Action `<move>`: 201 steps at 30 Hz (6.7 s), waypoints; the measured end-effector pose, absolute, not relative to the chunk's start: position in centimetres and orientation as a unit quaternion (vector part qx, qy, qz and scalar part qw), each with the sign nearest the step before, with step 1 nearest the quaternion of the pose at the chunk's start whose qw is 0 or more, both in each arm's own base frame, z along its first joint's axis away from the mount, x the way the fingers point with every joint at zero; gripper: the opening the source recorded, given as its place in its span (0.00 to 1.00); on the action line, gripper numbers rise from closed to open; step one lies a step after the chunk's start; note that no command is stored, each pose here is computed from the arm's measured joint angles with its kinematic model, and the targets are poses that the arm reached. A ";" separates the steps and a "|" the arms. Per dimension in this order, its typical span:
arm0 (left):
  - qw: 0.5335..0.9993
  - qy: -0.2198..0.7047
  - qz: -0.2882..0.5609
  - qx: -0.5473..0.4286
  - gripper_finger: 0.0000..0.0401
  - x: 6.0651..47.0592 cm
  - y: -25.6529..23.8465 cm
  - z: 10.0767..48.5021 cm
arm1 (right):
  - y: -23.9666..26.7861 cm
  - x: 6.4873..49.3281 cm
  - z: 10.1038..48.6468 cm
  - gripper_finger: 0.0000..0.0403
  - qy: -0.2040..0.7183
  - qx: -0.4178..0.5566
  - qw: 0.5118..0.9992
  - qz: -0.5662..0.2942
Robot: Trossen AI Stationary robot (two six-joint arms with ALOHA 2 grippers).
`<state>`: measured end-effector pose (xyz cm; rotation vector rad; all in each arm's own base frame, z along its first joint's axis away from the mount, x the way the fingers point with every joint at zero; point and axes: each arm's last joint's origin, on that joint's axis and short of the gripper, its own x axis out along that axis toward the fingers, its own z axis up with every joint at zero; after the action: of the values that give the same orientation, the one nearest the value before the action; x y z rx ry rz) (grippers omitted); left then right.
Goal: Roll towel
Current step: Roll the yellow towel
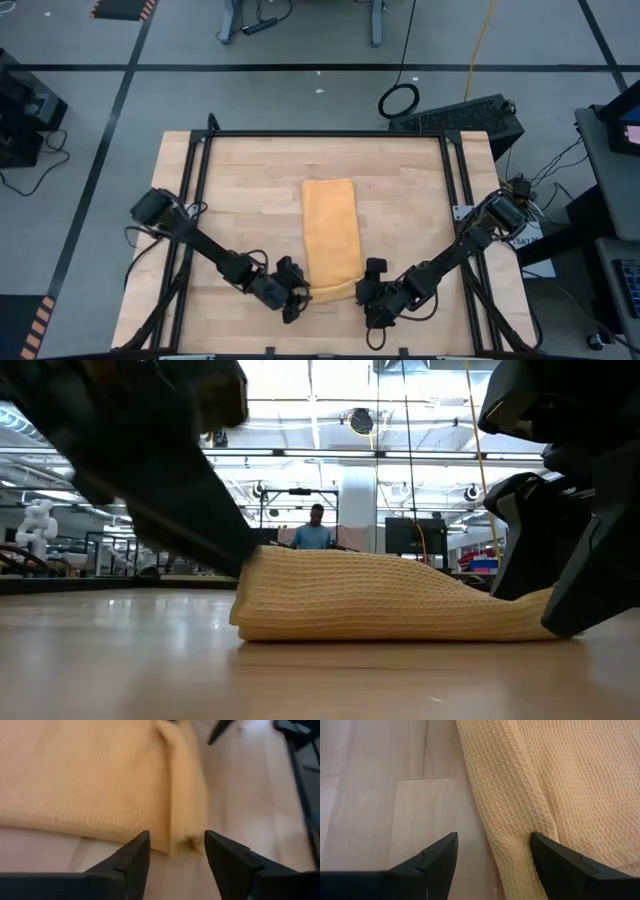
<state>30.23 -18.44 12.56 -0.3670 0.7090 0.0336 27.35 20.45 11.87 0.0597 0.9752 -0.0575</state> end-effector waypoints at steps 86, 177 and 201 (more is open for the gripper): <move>0.939 0.322 -0.025 -0.120 0.10 30.3 -20.9 9.6 | 24.4 27.1 15.0 0.64 0.449 -0.128 0.884 -0.016; 0.960 0.262 0.007 0.095 0.47 27.9 -23.5 9.8 | 14.5 36.1 14.5 0.03 0.534 0.270 0.789 0.140; 0.939 0.302 0.011 0.165 0.73 27.0 -23.0 9.9 | 14.7 36.0 14.6 0.03 0.534 0.260 0.792 0.144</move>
<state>26.98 -23.05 9.86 0.3364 0.6160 0.0216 36.02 14.67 14.56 0.5602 1.1481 0.3098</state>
